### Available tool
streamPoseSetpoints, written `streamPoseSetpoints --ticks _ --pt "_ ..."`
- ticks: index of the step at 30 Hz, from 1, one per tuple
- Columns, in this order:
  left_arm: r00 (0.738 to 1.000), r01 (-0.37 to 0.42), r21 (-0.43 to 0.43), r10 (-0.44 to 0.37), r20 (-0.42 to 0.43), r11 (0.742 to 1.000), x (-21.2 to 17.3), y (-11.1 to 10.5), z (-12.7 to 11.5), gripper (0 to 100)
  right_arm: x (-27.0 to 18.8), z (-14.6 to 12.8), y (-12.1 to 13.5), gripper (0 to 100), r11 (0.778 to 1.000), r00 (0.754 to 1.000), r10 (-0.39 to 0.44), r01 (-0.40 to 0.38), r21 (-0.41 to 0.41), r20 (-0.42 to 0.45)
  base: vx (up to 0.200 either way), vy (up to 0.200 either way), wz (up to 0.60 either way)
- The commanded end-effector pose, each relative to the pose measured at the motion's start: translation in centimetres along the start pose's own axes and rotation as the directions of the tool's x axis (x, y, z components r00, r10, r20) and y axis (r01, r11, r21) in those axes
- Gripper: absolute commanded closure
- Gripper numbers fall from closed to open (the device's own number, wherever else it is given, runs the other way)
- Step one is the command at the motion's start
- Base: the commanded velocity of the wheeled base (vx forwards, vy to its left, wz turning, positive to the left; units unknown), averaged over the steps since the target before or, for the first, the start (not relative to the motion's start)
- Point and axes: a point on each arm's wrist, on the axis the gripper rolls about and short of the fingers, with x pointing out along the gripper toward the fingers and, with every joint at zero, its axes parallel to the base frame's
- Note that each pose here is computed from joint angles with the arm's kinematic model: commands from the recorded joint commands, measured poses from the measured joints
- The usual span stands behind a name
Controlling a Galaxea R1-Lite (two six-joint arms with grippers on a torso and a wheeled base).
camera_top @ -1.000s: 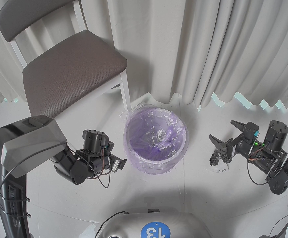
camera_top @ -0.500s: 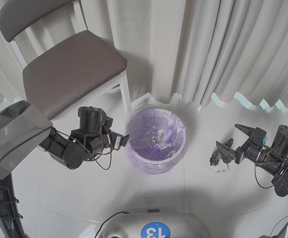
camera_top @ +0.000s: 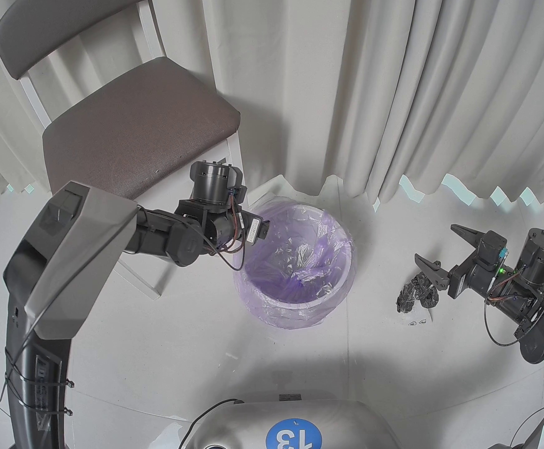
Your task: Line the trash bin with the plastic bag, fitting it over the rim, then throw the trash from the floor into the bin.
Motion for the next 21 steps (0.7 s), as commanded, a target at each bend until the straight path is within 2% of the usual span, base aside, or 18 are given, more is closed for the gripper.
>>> streamPoseSetpoints --ticks 1,10,15,17,21 --pt "0.999 0.007 0.017 -0.006 -0.046 1.0 2.7 -1.1 -1.8 0 0.1 0.1 -0.3 0 1.0 1.0 -0.01 0.01 -0.004 0.004 0.0 0.0 0.0" --pt "0.999 -0.016 0.021 0.016 -0.028 1.0 3.6 -0.7 -1.6 0 0.1 0.0 -0.7 0 1.0 1.0 -0.024 0.024 -0.008 0.001 0.0 0.0 0.0" --pt "0.999 -0.031 0.014 0.031 0.012 0.999 3.3 -0.2 0.2 0 0.1 -0.2 -0.9 0 1.0 1.0 -0.03 0.03 -0.005 -0.007 0.0 0.0 0.0" --pt "0.999 -0.039 0.01 0.039 0.013 0.999 3.3 0.1 0.7 0 0.1 -0.3 -0.9 0 0.999 0.999 -0.033 0.033 -0.007 -0.007 0.0 0.0 0.0" --pt "0.998 -0.064 0.014 0.065 -0.02 0.998 3.6 0.5 0.3 0 0.1 -0.3 -0.9 0 0.999 0.999 -0.033 0.033 -0.007 -0.007 0.0 0.0 0.0"
